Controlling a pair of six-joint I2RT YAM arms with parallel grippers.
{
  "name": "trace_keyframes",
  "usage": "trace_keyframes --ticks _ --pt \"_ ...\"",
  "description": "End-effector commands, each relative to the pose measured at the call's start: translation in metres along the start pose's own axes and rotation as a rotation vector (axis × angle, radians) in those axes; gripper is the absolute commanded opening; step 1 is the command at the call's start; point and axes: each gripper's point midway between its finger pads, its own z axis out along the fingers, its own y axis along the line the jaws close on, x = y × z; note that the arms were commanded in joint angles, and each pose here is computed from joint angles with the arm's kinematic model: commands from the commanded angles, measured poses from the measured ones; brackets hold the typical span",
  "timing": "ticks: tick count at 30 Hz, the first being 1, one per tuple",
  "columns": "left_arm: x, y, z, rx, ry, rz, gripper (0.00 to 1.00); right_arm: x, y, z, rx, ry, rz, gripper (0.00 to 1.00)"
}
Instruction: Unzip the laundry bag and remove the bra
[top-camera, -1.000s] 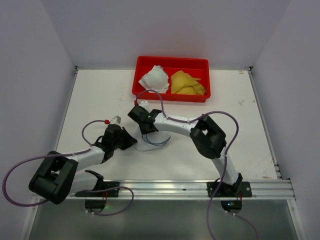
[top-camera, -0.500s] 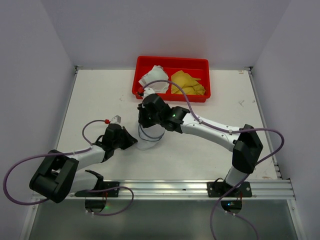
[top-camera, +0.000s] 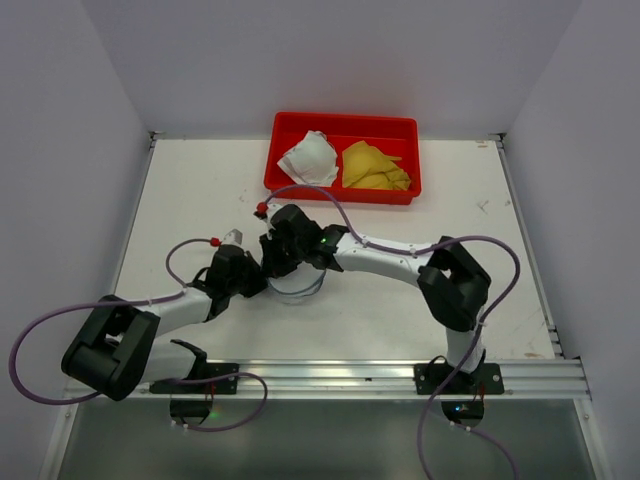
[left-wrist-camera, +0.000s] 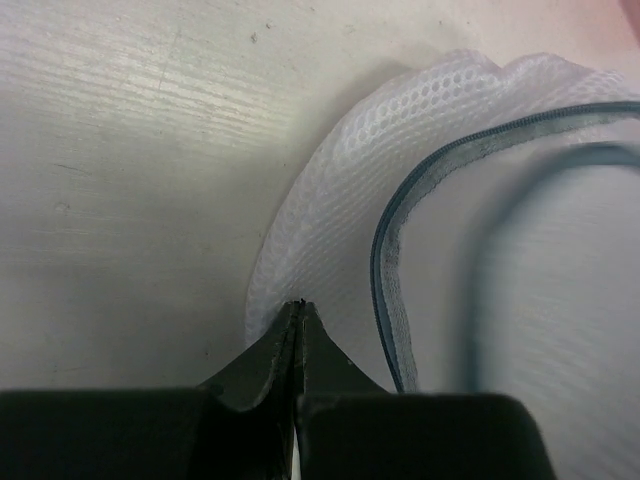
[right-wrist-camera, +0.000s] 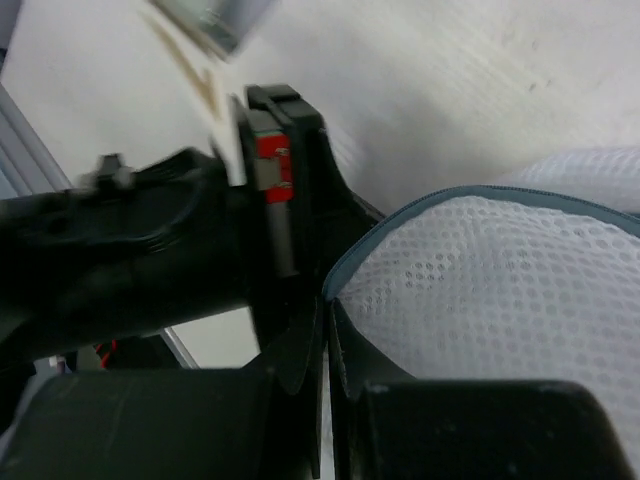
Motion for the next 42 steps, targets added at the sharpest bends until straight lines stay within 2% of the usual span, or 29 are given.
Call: trace_keyframes --ticks 1,5,12,15,16,18,21,25,26,27,30,32,33,36,37,38,39,40,41,42 --pt "-0.002 -0.005 0.000 0.002 -0.006 -0.012 0.00 0.008 -0.008 0.028 -0.042 0.019 0.073 0.00" --pt "0.002 0.001 -0.003 -0.002 -0.007 -0.016 0.00 0.026 -0.060 0.036 0.024 0.015 0.200 0.00" --pt "0.006 0.001 -0.004 0.011 0.004 -0.014 0.00 0.039 -0.083 0.038 0.028 0.047 0.262 0.00" --pt "0.002 -0.005 -0.009 0.023 0.001 0.001 0.00 0.030 -0.079 0.033 0.014 0.030 0.250 0.15" --pt "-0.002 -0.011 -0.014 0.036 -0.007 0.015 0.04 0.025 -0.076 0.030 0.005 0.020 0.234 0.26" --pt "-0.010 -0.017 -0.019 0.037 -0.028 0.028 0.11 0.015 -0.069 0.019 -0.008 -0.002 0.211 0.37" --pt "-0.033 -0.035 -0.038 0.059 -0.109 0.050 0.33 -0.015 -0.053 -0.011 -0.014 -0.061 0.158 0.59" --pt "-0.065 -0.059 -0.066 0.058 -0.185 0.094 0.47 -0.057 -0.031 -0.059 -0.006 -0.163 0.088 0.83" --pt "-0.077 -0.062 -0.072 0.043 -0.227 0.101 0.51 -0.067 -0.028 -0.070 0.005 -0.180 0.078 0.92" --pt "-0.084 -0.067 -0.078 0.046 -0.248 0.106 0.54 -0.074 -0.024 -0.077 0.004 -0.189 0.065 0.96" --pt "-0.115 -0.091 -0.100 0.059 -0.324 0.142 0.76 -0.093 -0.012 -0.100 0.012 -0.185 0.024 0.99" --pt "-0.124 -0.090 -0.104 0.027 -0.334 0.179 0.83 -0.104 -0.025 -0.119 0.085 -0.210 0.021 0.99" --pt "-0.132 -0.092 -0.108 0.005 -0.335 0.209 0.88 -0.112 -0.045 -0.130 0.177 -0.257 0.037 0.99" --pt "-0.150 -0.090 -0.116 -0.028 -0.360 0.229 0.95 -0.123 -0.096 -0.173 0.303 -0.339 0.109 0.99" --pt "-0.155 -0.083 -0.118 -0.054 -0.365 0.246 0.97 -0.128 -0.131 -0.197 0.397 -0.387 0.162 0.99" --pt "-0.159 -0.080 -0.121 -0.068 -0.378 0.251 0.98 -0.116 -0.150 -0.207 0.444 -0.390 0.194 0.99" --pt "-0.165 -0.077 -0.127 -0.084 -0.400 0.251 1.00 -0.120 -0.155 -0.241 0.475 -0.466 0.208 0.99" --pt "-0.171 -0.071 -0.132 -0.106 -0.418 0.261 1.00 -0.118 -0.183 -0.270 0.563 -0.517 0.247 0.99" --pt "-0.176 -0.068 -0.135 -0.119 -0.434 0.265 1.00 -0.107 -0.197 -0.283 0.607 -0.527 0.266 0.99" --pt "-0.181 -0.068 -0.143 -0.123 -0.459 0.281 1.00 -0.107 -0.196 -0.317 0.635 -0.601 0.265 0.99"
